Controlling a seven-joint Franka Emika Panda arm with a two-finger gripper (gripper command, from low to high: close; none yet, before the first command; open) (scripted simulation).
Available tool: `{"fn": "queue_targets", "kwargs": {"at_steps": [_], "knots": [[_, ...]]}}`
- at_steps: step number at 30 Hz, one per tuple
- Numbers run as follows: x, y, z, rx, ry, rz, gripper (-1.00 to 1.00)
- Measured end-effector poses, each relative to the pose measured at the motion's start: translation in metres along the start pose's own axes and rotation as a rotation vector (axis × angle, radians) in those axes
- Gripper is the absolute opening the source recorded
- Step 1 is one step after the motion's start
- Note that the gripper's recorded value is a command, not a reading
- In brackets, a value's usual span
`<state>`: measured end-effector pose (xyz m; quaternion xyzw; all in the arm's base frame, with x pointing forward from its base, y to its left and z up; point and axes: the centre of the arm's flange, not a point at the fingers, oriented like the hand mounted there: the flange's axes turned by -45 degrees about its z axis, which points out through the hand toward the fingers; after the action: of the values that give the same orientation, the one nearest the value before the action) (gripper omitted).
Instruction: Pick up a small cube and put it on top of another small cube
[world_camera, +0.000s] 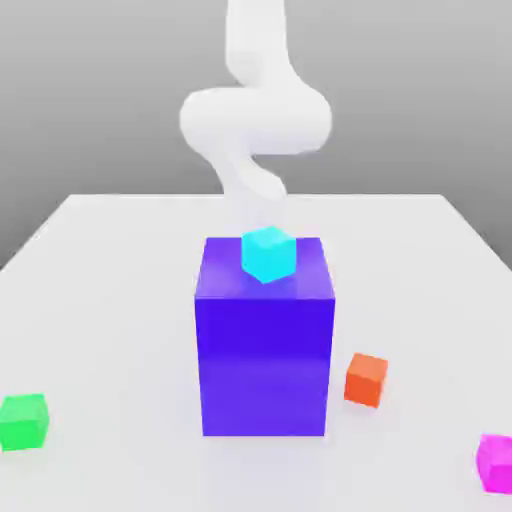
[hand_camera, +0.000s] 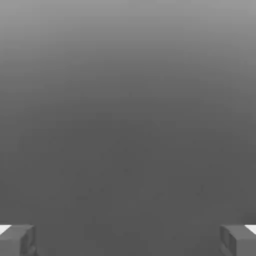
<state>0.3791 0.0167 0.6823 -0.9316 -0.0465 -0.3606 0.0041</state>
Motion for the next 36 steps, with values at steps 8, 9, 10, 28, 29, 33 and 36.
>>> {"fn": "queue_targets", "kwargs": {"at_steps": [8,9,10,28,29,33,36], "knots": [[-0.007,-0.069,0.140,0.142,-0.185,-0.326,0.00],[-0.012,-0.080,0.157,0.160,-0.206,-0.367,0.00],[-0.017,-0.090,0.173,0.177,-0.227,-0.408,0.00],[-0.225,-0.277,0.403,0.482,-0.572,-1.184,0.00],[-0.242,-0.284,0.412,0.497,-0.589,-1.224,0.00],[-0.286,-0.292,0.453,0.511,-0.604,-1.262,0.00],[-0.295,-0.292,0.462,0.512,-0.604,-1.264,-1.00]]}}
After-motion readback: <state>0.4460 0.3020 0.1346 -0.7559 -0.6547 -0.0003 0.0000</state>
